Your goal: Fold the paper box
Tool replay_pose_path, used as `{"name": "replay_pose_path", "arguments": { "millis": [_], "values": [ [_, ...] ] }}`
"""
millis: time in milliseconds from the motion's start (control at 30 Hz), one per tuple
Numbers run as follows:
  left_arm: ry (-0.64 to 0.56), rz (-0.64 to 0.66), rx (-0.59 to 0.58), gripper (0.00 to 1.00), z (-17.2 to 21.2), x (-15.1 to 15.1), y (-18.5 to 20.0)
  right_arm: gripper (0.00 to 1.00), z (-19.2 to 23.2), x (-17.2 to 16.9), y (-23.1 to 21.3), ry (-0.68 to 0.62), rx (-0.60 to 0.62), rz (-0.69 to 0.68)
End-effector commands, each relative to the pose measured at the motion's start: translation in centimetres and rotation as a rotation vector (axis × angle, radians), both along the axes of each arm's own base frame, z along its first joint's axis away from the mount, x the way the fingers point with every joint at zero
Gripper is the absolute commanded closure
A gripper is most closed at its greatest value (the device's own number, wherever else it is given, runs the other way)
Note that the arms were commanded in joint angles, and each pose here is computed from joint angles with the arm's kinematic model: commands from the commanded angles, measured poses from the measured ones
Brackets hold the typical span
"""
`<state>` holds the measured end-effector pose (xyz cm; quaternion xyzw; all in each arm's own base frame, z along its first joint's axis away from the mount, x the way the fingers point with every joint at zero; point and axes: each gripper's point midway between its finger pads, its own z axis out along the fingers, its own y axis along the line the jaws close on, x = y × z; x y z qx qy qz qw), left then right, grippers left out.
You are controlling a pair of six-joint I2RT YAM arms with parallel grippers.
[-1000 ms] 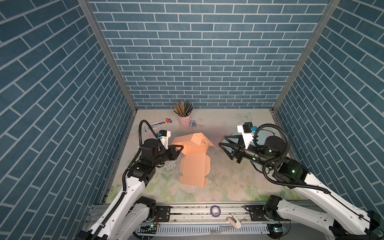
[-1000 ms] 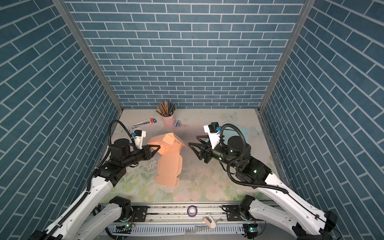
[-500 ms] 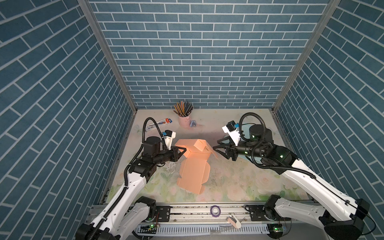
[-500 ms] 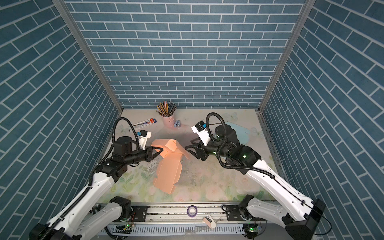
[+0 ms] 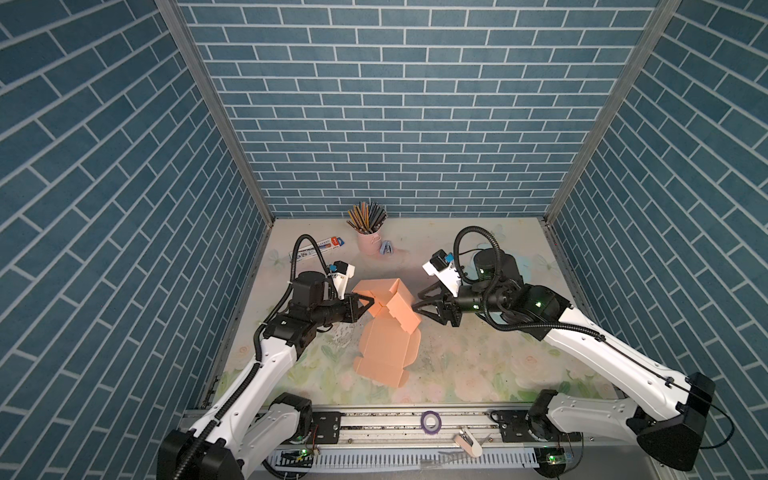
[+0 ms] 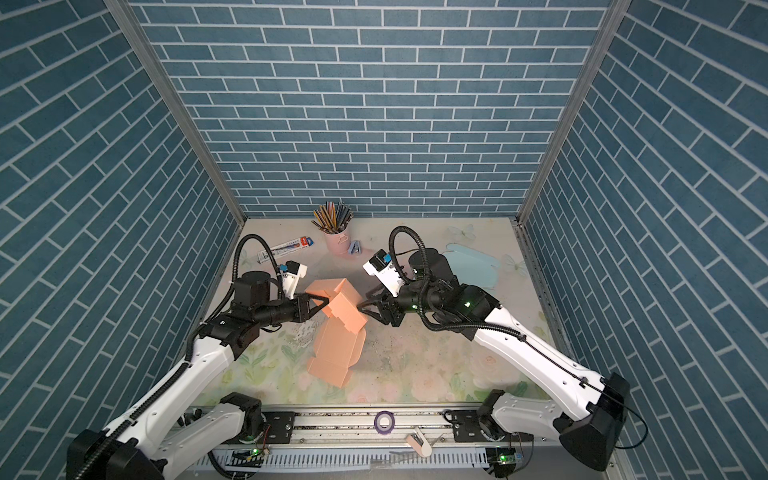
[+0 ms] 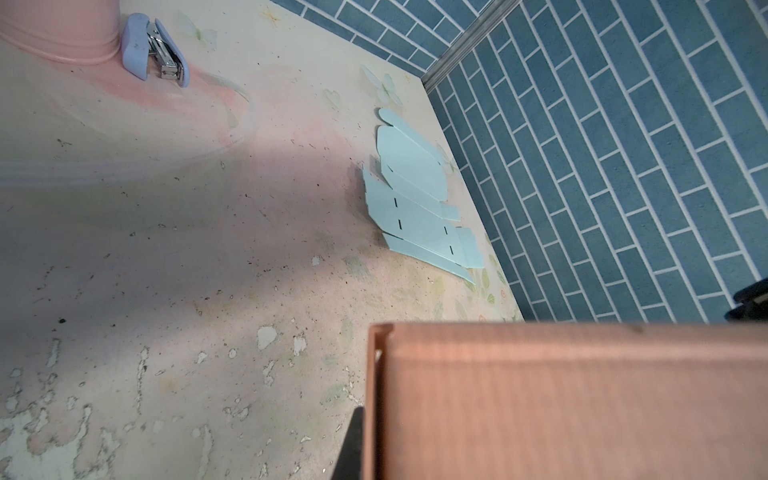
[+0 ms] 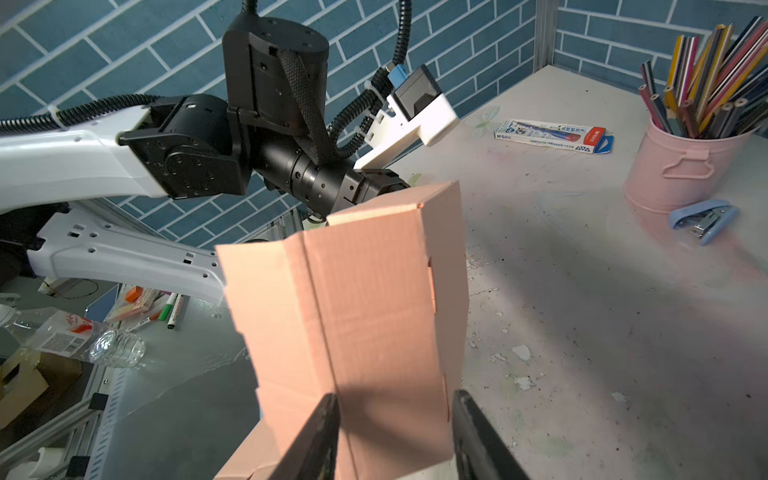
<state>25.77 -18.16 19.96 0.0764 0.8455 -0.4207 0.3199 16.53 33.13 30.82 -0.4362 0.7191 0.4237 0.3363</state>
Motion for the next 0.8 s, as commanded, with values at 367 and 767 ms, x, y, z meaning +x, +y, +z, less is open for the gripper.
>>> {"name": "replay_pose_path", "arguments": {
  "millis": [367, 767],
  "values": [
    [0.025, 0.127, 0.072, 0.92, -1.6, 1.3, 1.8, 0.54, -0.4, 1.2, 1.3, -0.150, -0.080, -0.125],
    [0.060, 0.192, 0.109, 0.92, -3.4, 1.5, 2.8, 0.58, -1.6, 2.0, 4.0, -0.161, -0.105, -0.192]
  ]
}}
